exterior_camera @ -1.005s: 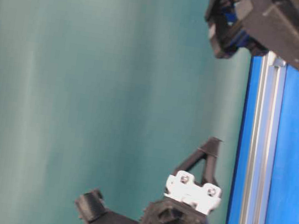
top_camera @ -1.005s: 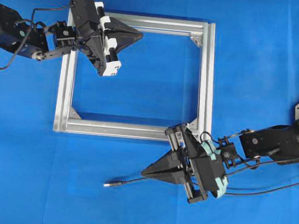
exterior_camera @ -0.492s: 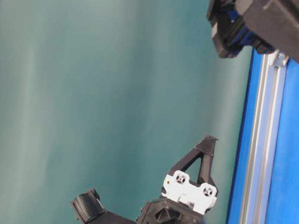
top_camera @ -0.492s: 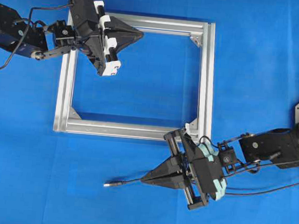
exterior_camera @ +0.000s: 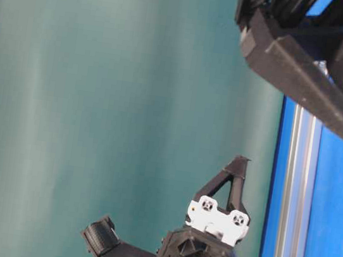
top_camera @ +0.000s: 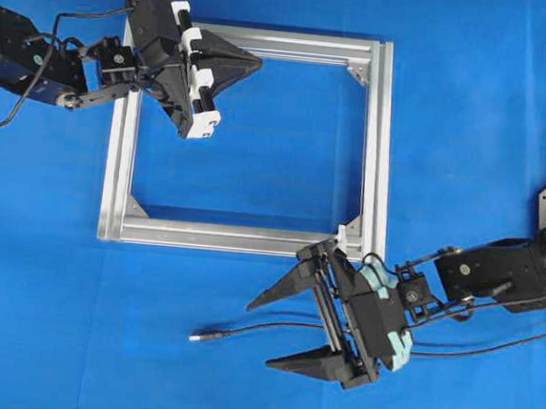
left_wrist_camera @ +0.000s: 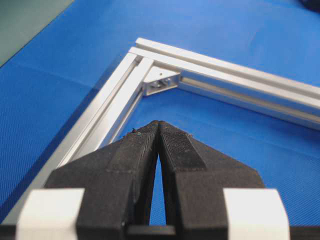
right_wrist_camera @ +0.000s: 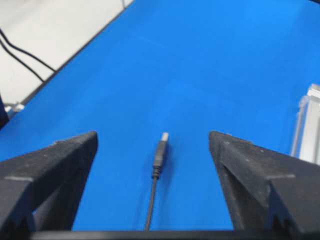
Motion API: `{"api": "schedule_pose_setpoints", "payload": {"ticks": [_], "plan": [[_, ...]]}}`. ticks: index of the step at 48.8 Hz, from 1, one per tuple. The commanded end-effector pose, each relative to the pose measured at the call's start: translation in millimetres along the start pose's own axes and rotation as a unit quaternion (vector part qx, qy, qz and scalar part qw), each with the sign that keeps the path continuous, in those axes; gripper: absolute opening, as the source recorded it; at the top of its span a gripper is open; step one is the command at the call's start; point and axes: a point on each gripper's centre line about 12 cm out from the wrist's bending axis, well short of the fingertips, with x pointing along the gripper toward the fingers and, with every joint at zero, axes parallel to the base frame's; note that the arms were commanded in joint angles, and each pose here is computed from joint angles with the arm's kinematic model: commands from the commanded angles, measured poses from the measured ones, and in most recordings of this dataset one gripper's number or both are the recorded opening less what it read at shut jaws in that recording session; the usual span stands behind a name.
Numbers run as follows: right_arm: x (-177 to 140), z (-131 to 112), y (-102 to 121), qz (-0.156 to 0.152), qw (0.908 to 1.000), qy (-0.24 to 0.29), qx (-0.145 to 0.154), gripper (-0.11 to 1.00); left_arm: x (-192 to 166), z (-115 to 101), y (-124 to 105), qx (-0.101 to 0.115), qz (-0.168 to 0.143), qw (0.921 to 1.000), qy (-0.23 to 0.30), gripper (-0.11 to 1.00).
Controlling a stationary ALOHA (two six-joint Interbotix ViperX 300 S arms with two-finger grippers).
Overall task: Insert the wire through the string loop located on the right side.
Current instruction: 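Open the right gripper and move it toward the black USB cable end, then lower the right gripper and close it on the USB plug's cable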
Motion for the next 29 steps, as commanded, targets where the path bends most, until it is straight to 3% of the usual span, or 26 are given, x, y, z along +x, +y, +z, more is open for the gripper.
{"api": "schedule_pose_setpoints", "payload": {"ticks": [1, 29], "plan": [[4.0, 12.2, 2.1, 0.000, 0.9999, -0.015, 0.003, 0.83, 0.3, 16.2, -0.8, -0.001, -0.002, 0.9997, -0.024, 0.00], [47.5, -47.5, -7.4, -0.048, 0.9957, 0.051, 0.060, 0.83, -0.2, 16.3, -0.7, -0.001, -0.002, 0.9997, -0.024, 0.00]]}}
